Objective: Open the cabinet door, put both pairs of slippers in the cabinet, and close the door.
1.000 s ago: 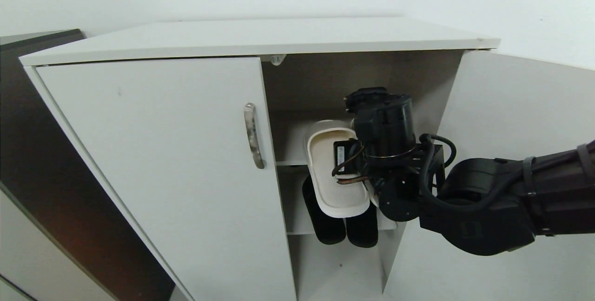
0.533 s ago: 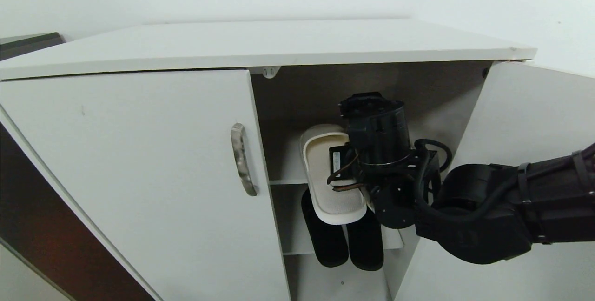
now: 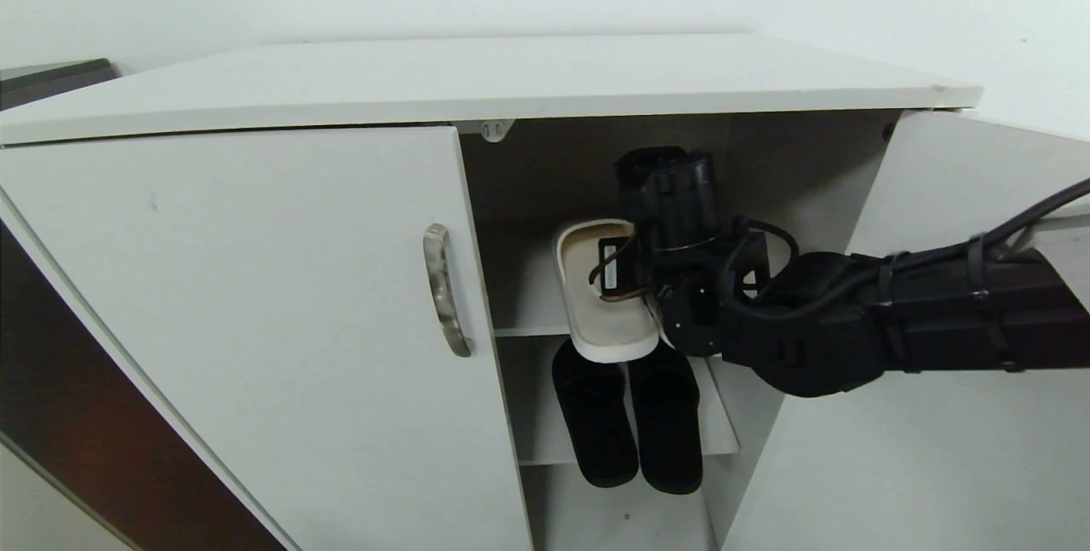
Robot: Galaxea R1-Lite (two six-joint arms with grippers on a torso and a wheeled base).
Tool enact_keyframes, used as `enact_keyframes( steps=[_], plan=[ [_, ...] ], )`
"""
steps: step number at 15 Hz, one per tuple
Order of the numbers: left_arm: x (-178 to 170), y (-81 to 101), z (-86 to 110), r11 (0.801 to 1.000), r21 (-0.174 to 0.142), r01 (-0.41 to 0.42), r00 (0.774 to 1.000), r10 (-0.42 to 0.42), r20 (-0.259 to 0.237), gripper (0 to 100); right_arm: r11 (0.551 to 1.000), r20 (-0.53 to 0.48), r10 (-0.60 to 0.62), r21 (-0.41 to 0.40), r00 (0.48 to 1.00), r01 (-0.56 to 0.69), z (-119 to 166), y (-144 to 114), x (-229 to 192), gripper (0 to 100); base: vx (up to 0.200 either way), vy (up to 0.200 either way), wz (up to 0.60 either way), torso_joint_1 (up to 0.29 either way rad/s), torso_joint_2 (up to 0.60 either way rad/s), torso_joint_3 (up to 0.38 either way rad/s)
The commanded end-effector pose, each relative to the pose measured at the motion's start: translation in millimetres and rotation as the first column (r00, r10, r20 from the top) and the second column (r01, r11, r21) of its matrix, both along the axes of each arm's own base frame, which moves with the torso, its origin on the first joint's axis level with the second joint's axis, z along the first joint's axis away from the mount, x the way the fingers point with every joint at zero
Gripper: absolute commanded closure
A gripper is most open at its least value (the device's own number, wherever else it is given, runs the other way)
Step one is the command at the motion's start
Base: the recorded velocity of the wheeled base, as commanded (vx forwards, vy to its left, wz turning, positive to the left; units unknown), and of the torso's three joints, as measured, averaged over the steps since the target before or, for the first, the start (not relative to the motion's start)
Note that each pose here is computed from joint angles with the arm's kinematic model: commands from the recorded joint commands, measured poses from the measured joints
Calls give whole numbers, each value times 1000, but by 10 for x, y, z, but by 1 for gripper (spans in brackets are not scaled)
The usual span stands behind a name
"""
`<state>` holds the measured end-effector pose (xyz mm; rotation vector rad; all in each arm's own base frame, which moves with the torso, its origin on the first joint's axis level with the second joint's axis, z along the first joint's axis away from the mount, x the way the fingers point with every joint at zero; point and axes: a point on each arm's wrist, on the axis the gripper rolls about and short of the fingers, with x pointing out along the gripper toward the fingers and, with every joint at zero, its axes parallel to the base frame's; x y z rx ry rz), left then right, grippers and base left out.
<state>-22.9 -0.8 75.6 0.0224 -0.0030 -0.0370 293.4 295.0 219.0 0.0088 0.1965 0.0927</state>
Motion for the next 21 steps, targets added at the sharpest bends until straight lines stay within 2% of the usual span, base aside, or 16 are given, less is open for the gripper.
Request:
enact_keyframes(
  steps=[1, 3, 7, 9, 14, 15, 21],
  plan=[
    [1, 0, 1, 1000, -1, 0, 1000, 0, -1, 100, 1000, -5, -9, -3, 1000, 9, -23, 86, 176, 100, 0, 0, 0, 0, 0, 0],
    [1, 0, 1, 1000, -1, 0, 1000, 0, -1, 100, 1000, 3, -12, 6, 1000, 12, 49, 105, 213, 100, 0, 0, 0, 0, 0, 0],
    [1, 0, 1, 1000, -4, -2, 1000, 2, -1, 100, 1000, 5, -25, 9, 1000, 25, 7, 131, 314, 100, 0, 0, 0, 0, 0, 0],
    [1, 0, 1, 1000, -25, -2, 1000, 2, -2, 100, 999, 0, -36, 5, 999, 36, -42, 124, 375, 100, 0, 0, 0, 0, 0, 0],
    [1, 1, 1, 1000, -24, -3, 1000, 3, -2, 100, 999, -8, -41, 0, 999, 41, -91, 125, 405, 100, 0, 0, 0, 0, 0, 0],
    [1, 1, 1, 1000, -24, -3, 1000, 3, -2, 100, 999, -8, -41, 0, 999, 41, -91, 125, 405, 0, 0, 0, 0, 0, 0, 0],
    [1, 0, 1, 1000, -24, -2, 1000, 2, -2, 100, 999, -17, -31, -14, 999, 31, -56, 85, 252, 0, 0, 0, 0, 0, 0, 0]
  ],
)
